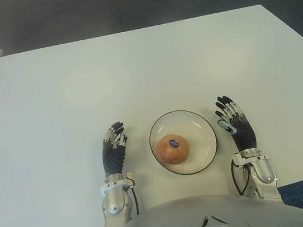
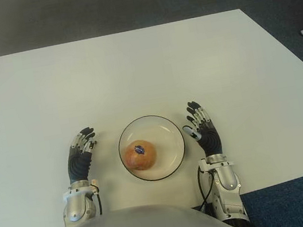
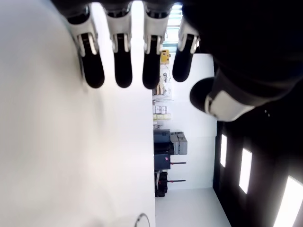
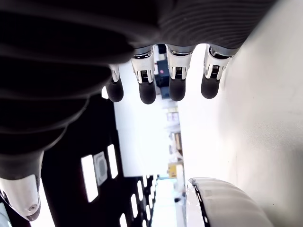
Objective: Put the apples into the plate.
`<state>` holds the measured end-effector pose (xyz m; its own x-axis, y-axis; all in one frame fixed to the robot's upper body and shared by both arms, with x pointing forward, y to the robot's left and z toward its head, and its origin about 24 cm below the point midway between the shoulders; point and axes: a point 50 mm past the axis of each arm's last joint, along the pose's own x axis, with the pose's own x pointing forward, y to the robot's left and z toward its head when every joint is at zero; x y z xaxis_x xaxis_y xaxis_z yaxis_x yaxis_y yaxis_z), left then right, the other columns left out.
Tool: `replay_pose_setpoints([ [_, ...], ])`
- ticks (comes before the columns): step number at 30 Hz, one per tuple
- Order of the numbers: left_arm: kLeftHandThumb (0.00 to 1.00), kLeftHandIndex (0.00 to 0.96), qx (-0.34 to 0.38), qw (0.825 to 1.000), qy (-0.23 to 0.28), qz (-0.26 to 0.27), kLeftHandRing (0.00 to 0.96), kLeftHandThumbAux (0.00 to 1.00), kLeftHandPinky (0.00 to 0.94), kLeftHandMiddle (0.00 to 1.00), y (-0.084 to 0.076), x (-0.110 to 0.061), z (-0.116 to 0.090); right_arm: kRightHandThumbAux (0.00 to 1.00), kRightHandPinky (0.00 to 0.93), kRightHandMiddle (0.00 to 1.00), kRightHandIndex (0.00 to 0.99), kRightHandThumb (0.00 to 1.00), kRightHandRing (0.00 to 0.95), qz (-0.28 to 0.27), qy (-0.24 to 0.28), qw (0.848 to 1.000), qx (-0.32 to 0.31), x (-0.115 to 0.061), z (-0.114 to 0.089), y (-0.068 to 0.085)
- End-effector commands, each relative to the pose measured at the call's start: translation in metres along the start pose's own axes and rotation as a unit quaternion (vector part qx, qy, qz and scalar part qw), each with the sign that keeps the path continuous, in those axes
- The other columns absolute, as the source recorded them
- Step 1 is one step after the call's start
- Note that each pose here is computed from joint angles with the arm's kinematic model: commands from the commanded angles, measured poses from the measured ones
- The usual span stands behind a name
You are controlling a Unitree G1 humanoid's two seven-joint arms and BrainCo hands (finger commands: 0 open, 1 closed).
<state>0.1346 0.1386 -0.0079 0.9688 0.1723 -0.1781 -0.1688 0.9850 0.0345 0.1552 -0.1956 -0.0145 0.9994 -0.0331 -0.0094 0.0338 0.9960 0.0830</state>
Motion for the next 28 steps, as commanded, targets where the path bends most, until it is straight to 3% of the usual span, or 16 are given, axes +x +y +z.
replay_pose_setpoints([
  [1, 0.075, 0.239, -0.003, 1.000, 0.005, -0.015, 0.248, 0.532, 0.277, 0.254, -0.001, -0.003, -0.007, 0.600, 0.081, 0.112, 0.079, 0.168, 0.069, -0.008, 0.066, 0.998, 0.012, -0.017, -0.021, -0.001],
  [8, 0.101, 0.243, -0.015, 1.000, 0.006, -0.021, 0.250, 0.501, 0.270, 0.255, -0.001, -0.011, -0.012, 0.609, 0.077, 0.109, 0.080, 0.162, 0.069, -0.008, 0.068, 0.997, 0.016, -0.018, -0.021, -0.001],
  [13, 0.102, 0.216, -0.005, 1.000, 0.028, -0.014, 0.231, 0.451, 0.256, 0.232, 0.005, -0.024, -0.030, 0.618, 0.090, 0.109, 0.069, 0.180, 0.074, -0.007, 0.075, 0.997, 0.018, -0.020, -0.021, -0.003],
  [28, 0.040, 0.201, 0.006, 1.000, 0.010, -0.005, 0.233, 0.450, 0.255, 0.243, 0.007, -0.018, -0.031, 0.616, 0.087, 0.112, 0.057, 0.190, 0.078, 0.002, 0.078, 0.997, 0.018, -0.017, -0.019, -0.002],
])
